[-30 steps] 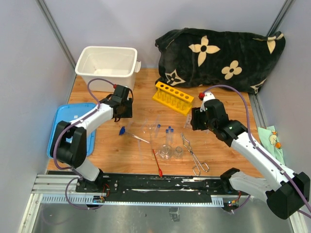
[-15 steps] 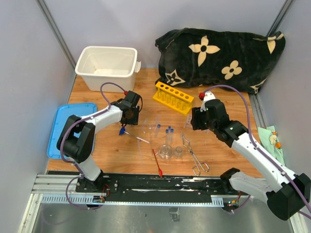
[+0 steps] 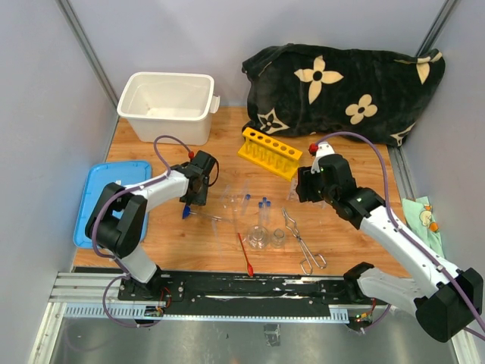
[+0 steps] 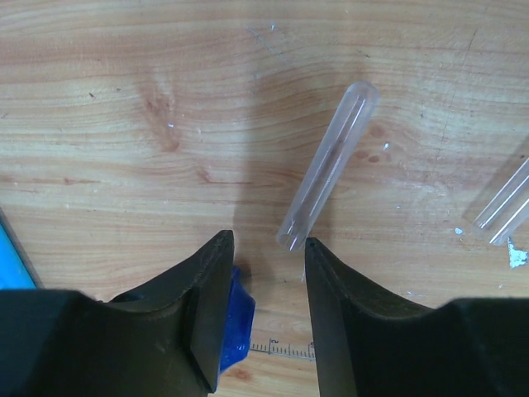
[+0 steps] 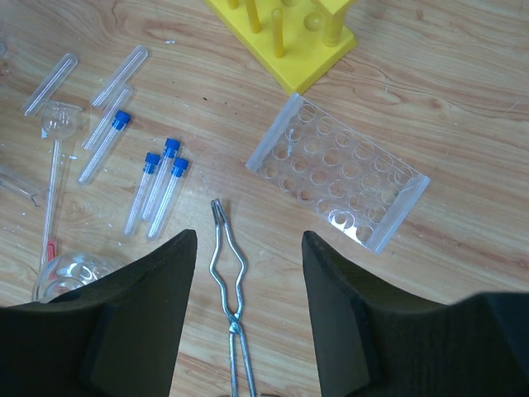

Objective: Organize the chemistry lab equipment
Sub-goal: Pick up the test tube at the center of the board, then insert the test tube into the slot of the test tube rack.

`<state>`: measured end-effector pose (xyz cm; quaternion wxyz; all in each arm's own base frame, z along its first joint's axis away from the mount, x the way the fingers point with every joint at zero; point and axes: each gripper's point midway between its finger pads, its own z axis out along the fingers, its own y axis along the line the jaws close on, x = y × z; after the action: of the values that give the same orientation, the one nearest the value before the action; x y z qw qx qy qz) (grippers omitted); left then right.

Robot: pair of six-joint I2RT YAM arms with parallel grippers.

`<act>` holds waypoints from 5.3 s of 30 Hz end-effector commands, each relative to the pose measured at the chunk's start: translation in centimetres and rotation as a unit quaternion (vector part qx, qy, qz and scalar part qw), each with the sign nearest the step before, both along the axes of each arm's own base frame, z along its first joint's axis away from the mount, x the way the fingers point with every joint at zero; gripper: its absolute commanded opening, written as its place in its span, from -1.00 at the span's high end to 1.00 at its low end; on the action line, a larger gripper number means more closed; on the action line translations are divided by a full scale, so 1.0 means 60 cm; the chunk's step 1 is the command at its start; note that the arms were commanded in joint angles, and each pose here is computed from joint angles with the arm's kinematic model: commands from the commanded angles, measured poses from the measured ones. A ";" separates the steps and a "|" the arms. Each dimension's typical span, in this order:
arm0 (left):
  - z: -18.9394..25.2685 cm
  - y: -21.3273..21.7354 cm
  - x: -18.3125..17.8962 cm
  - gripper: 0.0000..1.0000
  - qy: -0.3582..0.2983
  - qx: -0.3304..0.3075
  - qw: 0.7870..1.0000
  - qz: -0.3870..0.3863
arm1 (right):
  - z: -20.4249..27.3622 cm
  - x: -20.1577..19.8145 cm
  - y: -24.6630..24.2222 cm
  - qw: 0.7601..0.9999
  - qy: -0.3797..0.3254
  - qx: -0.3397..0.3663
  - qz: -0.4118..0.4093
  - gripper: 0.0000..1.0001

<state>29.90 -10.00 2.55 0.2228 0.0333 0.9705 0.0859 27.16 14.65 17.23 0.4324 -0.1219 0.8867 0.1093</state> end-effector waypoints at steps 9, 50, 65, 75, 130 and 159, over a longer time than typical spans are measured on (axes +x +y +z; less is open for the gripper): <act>0.019 -0.032 0.030 0.18 -0.016 -0.033 0.999 -0.021 | -0.004 -0.004 0.007 1.000 -0.005 0.000 0.012 -0.10; 0.054 -0.076 0.027 0.83 -0.041 -0.114 0.991 -0.054 | 0.008 -0.006 0.017 1.000 0.001 0.014 0.019 -0.09; 0.229 -0.204 -0.016 0.91 -0.229 -0.224 0.924 -0.208 | 0.129 -0.042 0.144 0.969 0.040 0.191 0.149 -0.10; 0.298 -0.276 -0.077 0.93 -0.279 -0.256 0.886 -0.268 | 0.136 -0.042 0.191 0.949 0.074 0.239 0.191 -0.09; 0.340 -0.296 -0.120 0.95 -0.303 -0.268 0.870 -0.283 | 0.144 -0.039 0.297 0.911 0.093 0.295 0.273 0.94; 0.237 -0.243 -0.092 -0.70 -0.268 -0.219 0.930 -0.121 | 0.056 0.175 0.059 0.986 -0.161 -0.036 -0.027 0.99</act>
<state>24.25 -24.70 17.27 0.4844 0.1028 0.8550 -0.1542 34.03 20.85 19.52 0.5037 -0.1655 0.8391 0.1219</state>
